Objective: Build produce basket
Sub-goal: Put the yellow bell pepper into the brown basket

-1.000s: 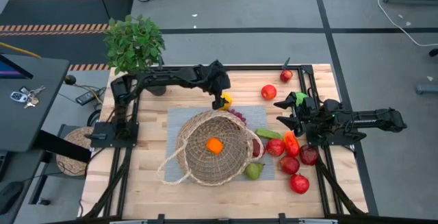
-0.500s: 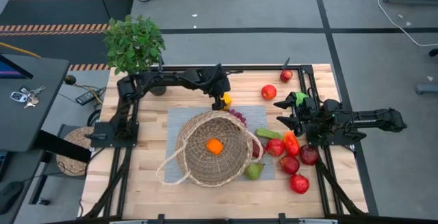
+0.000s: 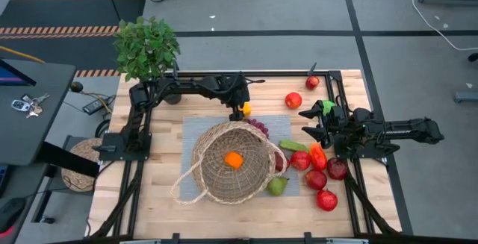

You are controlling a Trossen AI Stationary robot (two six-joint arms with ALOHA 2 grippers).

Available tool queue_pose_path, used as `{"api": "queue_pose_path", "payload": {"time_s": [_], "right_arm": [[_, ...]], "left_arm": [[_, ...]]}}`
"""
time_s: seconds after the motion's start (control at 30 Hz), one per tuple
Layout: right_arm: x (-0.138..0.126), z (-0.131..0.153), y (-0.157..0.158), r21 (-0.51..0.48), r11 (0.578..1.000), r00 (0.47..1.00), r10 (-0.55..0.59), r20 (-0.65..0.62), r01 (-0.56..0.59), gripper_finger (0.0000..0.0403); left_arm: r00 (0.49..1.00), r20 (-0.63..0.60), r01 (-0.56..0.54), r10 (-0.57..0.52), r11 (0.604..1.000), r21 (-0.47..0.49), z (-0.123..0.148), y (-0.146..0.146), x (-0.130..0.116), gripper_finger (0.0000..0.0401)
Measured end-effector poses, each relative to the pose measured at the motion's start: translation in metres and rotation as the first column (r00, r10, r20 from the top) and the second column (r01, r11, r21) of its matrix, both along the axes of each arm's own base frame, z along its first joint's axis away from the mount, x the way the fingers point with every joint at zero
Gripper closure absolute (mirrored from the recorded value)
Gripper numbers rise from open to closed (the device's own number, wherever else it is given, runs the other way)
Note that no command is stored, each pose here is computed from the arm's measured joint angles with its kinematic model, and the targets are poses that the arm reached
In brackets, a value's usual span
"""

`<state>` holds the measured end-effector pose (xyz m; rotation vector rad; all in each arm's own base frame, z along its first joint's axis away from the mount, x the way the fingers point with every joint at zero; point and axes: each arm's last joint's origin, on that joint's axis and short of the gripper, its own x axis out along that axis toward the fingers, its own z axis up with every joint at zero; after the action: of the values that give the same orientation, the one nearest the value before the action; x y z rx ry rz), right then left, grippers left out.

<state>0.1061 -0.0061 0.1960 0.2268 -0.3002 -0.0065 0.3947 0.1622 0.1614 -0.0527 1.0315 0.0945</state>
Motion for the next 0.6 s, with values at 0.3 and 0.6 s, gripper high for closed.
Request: {"api": "queue_pose_path", "payload": {"time_s": [0.3, 0.6], "right_arm": [[0.000, 0.000, 0.000, 0.000, 1.000, 1.000, 0.000, 0.000, 0.000, 0.0095], [0.000, 0.000, 0.000, 0.000, 1.000, 1.000, 0.000, 0.000, 0.000, 0.0095]], "left_arm": [[1.000, -0.020, -0.020, 0.021, 1.000, 0.016, 0.001, 0.003, -0.003, 0.0110], [0.999, -0.040, -0.025, 0.026, 1.000, 0.016, 0.015, 0.006, -0.002, 0.0111]]}}
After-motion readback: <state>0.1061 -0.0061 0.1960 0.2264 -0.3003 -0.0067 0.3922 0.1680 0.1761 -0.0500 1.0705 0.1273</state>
